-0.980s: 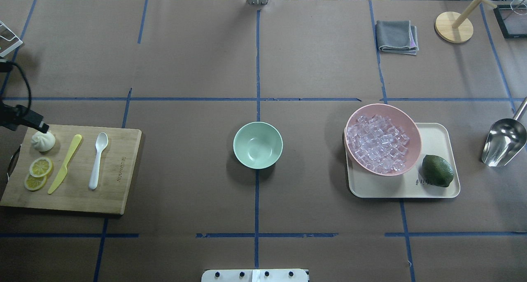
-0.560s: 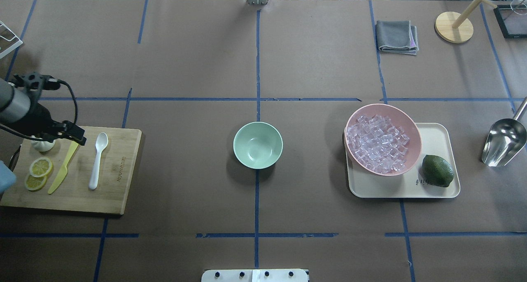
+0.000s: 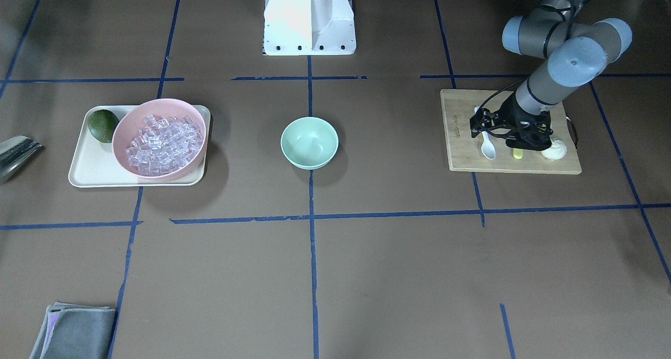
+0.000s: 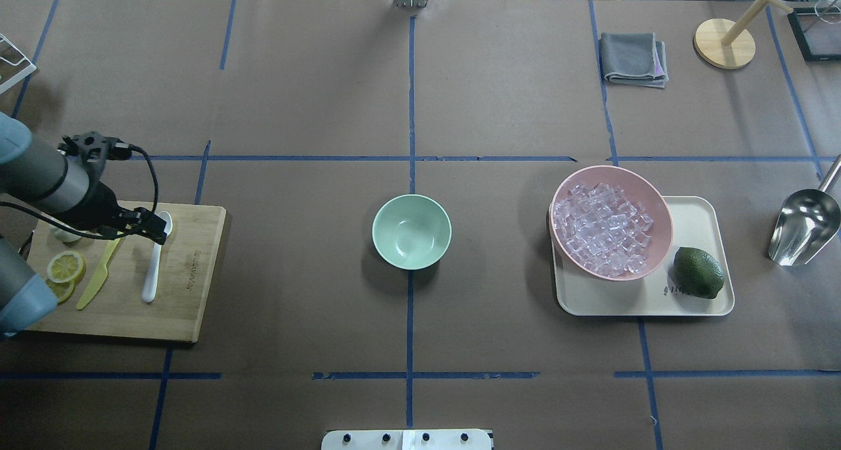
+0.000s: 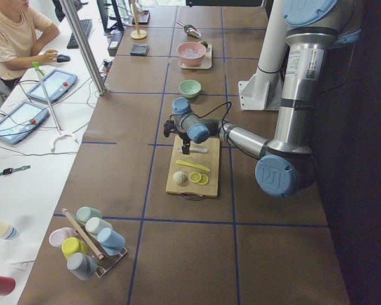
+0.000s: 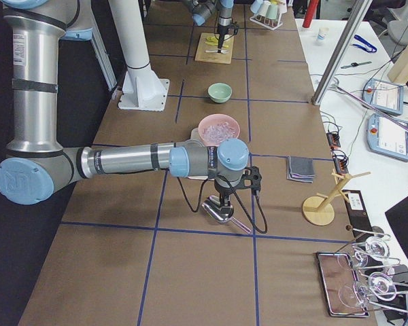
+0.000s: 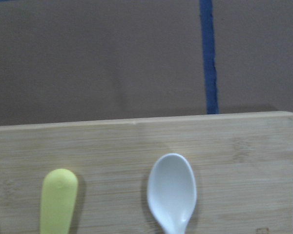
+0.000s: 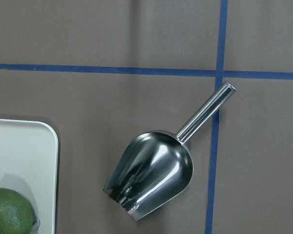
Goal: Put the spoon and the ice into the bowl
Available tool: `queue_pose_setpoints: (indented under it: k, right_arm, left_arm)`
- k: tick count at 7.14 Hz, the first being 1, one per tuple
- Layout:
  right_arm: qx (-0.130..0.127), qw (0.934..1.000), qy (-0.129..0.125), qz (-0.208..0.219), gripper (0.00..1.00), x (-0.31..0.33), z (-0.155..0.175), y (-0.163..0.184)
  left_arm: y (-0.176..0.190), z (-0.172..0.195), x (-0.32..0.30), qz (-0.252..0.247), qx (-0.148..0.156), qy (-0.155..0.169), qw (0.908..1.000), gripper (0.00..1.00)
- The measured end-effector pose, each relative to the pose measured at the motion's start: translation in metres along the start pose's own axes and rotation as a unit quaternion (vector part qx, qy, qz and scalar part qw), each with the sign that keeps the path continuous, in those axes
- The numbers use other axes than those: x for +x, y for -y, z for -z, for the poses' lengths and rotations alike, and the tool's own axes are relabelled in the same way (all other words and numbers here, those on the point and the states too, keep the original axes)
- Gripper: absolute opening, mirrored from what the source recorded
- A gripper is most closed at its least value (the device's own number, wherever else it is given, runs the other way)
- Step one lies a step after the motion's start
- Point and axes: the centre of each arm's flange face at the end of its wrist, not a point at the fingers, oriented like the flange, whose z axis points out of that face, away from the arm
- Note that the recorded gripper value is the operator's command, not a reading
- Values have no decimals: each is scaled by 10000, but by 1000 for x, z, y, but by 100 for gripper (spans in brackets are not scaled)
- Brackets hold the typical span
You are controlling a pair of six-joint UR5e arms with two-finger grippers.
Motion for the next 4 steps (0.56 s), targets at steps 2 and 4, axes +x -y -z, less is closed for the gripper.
queue_pose_setpoints:
  k: [2, 4]
  right_arm:
    - [-18, 10000, -2, -22, 100, 2, -2, 0]
    - [-26, 10000, -3, -32, 100, 3, -2, 0]
  left_arm:
    - [-4, -4, -1, 17, -42, 23, 10000, 34]
    - [-6, -6, -5, 42, -65, 51, 10000, 4]
